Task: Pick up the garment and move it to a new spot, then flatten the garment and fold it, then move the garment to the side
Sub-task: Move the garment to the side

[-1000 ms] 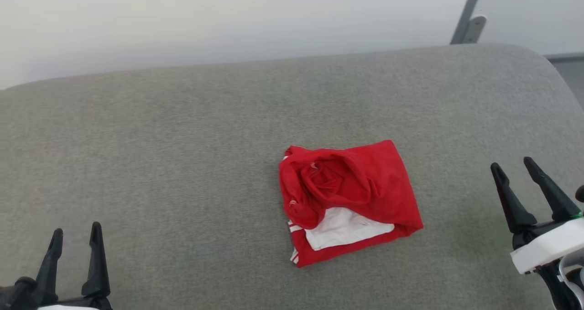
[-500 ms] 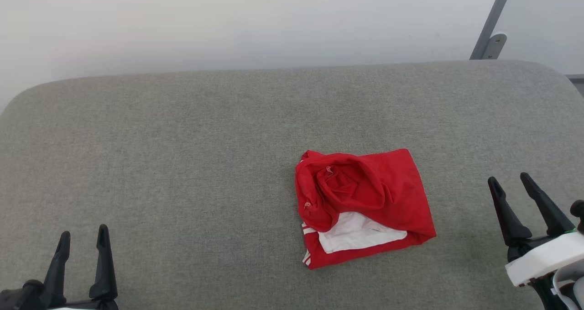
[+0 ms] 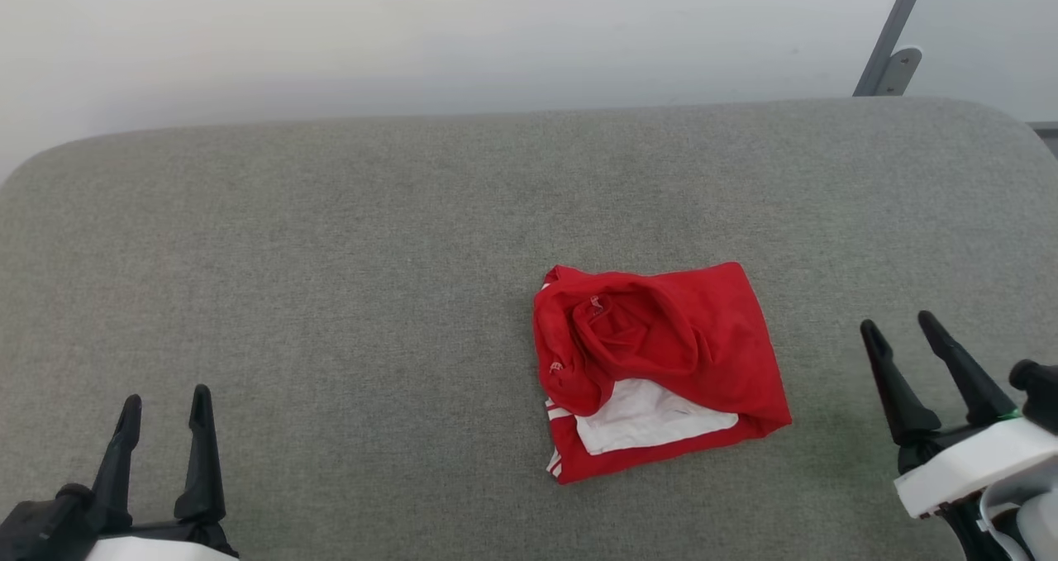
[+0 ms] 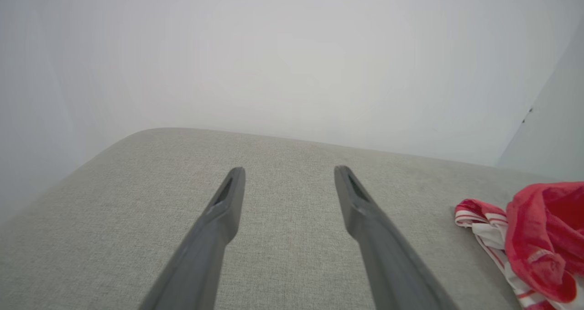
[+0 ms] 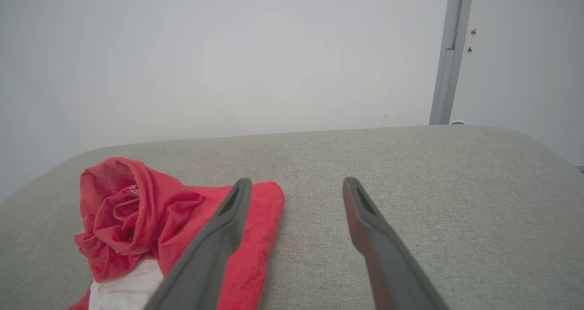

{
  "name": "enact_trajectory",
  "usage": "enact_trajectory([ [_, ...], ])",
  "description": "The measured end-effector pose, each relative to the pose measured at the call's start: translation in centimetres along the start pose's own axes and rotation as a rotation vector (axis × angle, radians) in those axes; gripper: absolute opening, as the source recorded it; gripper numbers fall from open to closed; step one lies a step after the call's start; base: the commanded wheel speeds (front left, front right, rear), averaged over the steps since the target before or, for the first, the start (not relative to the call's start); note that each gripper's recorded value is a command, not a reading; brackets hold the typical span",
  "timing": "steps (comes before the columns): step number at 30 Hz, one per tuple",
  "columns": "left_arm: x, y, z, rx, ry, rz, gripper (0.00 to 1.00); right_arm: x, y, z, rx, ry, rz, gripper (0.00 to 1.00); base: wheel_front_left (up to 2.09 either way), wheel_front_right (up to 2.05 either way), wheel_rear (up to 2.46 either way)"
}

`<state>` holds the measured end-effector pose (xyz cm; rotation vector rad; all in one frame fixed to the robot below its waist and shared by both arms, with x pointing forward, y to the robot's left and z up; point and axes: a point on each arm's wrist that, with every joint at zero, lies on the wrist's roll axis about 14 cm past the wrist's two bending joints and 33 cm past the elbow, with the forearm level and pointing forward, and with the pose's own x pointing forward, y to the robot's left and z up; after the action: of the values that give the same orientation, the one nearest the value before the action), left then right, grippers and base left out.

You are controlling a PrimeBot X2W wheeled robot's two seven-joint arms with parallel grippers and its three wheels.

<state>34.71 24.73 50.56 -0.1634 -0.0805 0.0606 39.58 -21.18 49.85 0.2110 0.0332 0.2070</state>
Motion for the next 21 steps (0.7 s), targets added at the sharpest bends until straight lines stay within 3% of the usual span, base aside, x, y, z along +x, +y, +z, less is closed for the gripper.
enact_trajectory([
  [9,1.0,-0.4,-0.3,-0.001,0.004,-0.008,1.00,2.1,0.9,-1.5,0.026,0.126,0.068,1.00,0.00,0.00,0.00],
  [21,2.4,-1.0,-1.9,-0.025,0.040,-0.007,1.00,5.3,1.8,-6.7,-0.003,0.621,0.193,1.00,0.00,0.00,0.00],
])
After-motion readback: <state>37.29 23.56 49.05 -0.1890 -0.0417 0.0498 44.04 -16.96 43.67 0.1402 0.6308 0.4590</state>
